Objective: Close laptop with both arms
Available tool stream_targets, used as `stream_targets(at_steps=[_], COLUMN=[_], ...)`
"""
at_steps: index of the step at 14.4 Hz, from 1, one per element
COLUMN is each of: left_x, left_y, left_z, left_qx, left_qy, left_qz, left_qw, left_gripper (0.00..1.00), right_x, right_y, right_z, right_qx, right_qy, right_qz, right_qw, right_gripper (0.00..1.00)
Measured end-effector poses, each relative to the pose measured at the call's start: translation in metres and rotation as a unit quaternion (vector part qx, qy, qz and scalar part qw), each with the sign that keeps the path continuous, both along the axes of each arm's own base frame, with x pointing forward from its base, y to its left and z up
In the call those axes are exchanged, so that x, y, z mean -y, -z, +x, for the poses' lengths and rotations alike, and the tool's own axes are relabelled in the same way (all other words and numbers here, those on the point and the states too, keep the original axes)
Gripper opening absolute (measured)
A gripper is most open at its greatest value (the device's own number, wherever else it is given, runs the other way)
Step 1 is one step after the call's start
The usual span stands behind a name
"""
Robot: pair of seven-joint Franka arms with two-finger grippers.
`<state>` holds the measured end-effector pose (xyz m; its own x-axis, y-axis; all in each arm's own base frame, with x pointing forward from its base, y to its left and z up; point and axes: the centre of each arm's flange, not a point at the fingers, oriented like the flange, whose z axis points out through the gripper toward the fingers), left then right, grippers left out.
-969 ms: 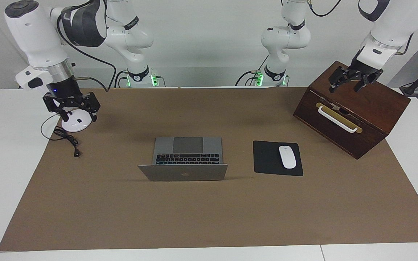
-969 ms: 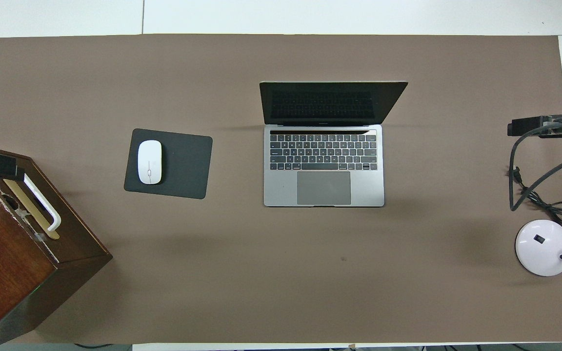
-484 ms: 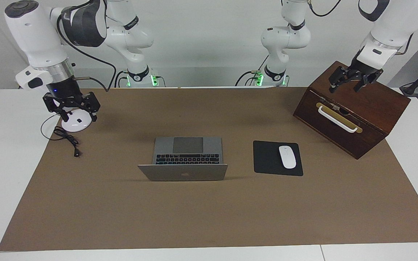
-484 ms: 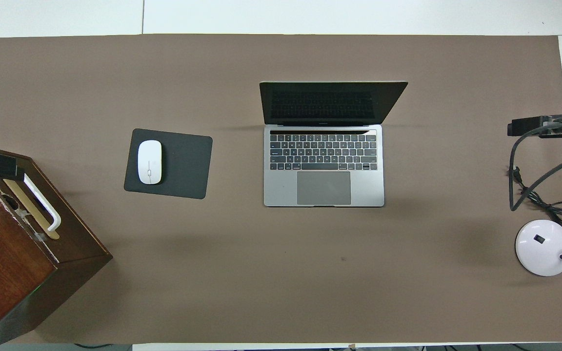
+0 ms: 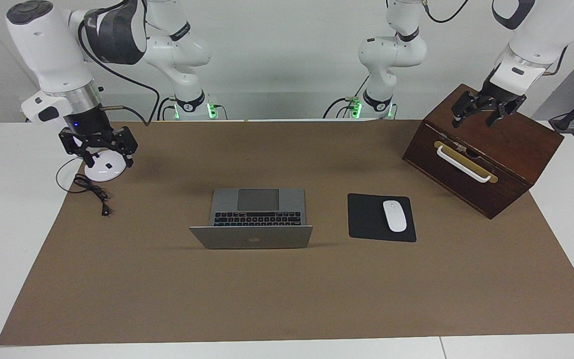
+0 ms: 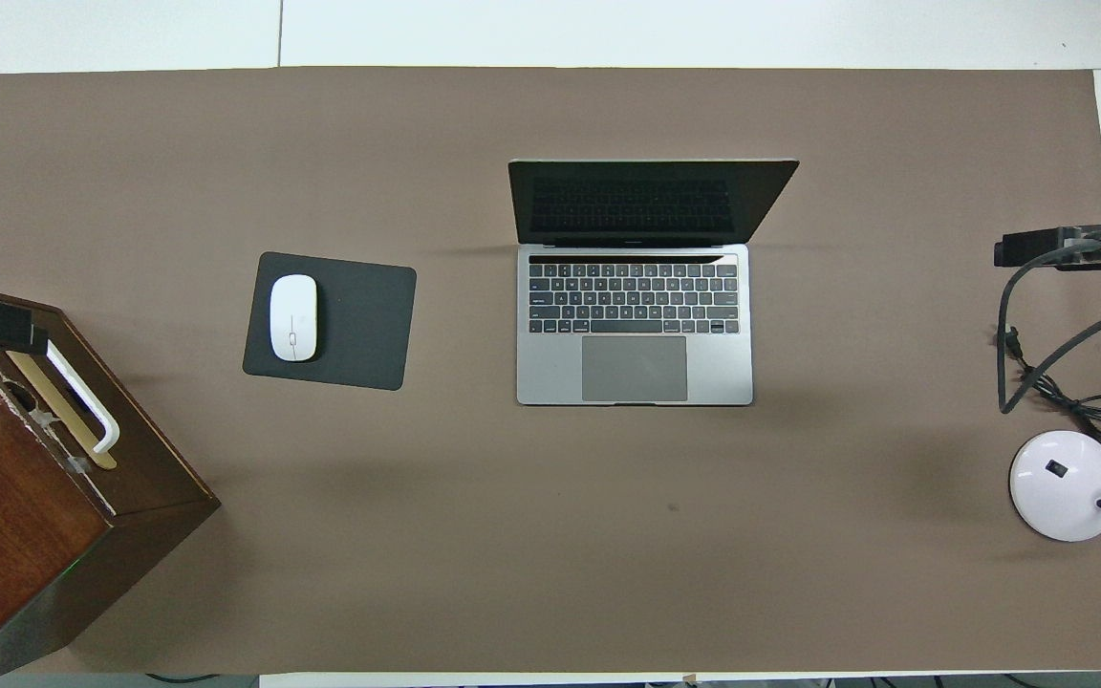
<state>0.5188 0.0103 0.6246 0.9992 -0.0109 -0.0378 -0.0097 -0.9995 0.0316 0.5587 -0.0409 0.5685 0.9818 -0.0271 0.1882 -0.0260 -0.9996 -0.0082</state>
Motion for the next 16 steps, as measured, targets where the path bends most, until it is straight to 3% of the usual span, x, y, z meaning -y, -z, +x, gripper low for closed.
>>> stream_targets(at_steps=[5, 9, 10, 12, 13, 16], left_x=[0.000, 0.000, 0.000, -0.001, -0.001, -0.002], left_y=[0.000, -0.002, -0.002, -0.003, -0.003, -0.003], left_z=[0.000, 0.002, 0.003, 0.004, 0.004, 0.004], left_qx=[0.000, 0.010, 0.013, 0.016, 0.017, 0.017], left_qy=[0.000, -0.001, -0.001, -0.001, -0.002, -0.007], left_qz=[0.000, 0.000, 0.000, 0.000, 0.000, 0.000], left_qw=[1.000, 1.000, 1.000, 1.000, 1.000, 1.000], left_gripper=[0.96, 0.52, 0.36, 0.14, 0.03, 0.01], right_x=[0.000, 0.014, 0.018, 0.022, 0.022, 0.027], right_y=[0.000, -0.001, -0.001, -0.001, -0.001, -0.006], right_z=[0.000, -0.001, -0.001, -0.002, -0.001, 0.001], right_qx=[0.000, 0.002, 0.002, 0.002, 0.004, 0.014], right_qy=[-0.002, -0.029, -0.032, -0.038, -0.039, -0.034], right_qz=[0.000, -0.008, -0.009, -0.011, -0.011, -0.013], right_qw=[1.000, 1.000, 0.999, 0.999, 0.999, 0.999], right_gripper=[1.00, 1.00, 1.00, 1.00, 0.93, 0.77])
